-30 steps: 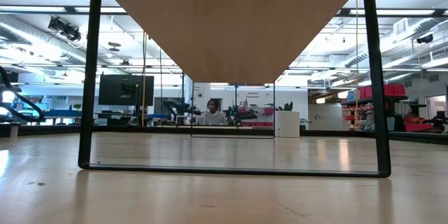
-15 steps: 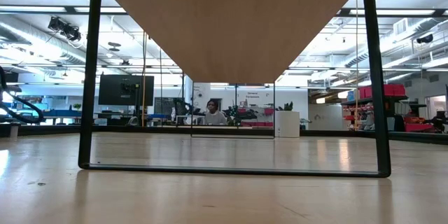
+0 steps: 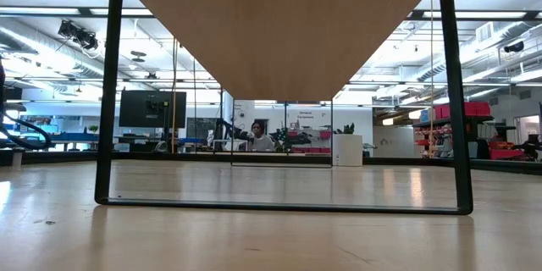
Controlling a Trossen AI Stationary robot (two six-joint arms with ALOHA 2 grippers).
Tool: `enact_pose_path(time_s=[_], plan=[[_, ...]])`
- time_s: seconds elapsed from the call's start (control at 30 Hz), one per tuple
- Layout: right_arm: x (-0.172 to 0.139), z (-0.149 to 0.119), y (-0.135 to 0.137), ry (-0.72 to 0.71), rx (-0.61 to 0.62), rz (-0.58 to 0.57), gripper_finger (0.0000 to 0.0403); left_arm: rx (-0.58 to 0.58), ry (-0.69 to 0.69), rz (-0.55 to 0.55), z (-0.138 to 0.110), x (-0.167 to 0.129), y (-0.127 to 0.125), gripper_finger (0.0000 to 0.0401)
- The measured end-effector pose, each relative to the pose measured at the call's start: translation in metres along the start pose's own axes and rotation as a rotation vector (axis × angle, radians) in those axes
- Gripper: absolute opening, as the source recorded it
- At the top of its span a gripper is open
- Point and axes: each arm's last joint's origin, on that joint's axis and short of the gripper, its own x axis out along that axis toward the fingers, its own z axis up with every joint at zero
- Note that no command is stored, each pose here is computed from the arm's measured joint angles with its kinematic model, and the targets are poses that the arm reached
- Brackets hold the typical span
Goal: Pick & Place candle stick holders
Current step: Put the black candle holder on the shelf
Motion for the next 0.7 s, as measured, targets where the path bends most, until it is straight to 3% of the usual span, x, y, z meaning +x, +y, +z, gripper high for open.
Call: enact_pose_path(time_s=[0.4,0.7], plan=[[0.001,0.005,-0.001,-0.053,0.014,0.029,0.0095,-0.082,-0.018,-0.108,-0.022,0.045,0.035,0.0006],[0.004,0.005,-0.008,-0.060,0.021,0.027,0.0095,-0.088,-0.015,-0.148,-0.037,0.066,0.042,0.0006]])
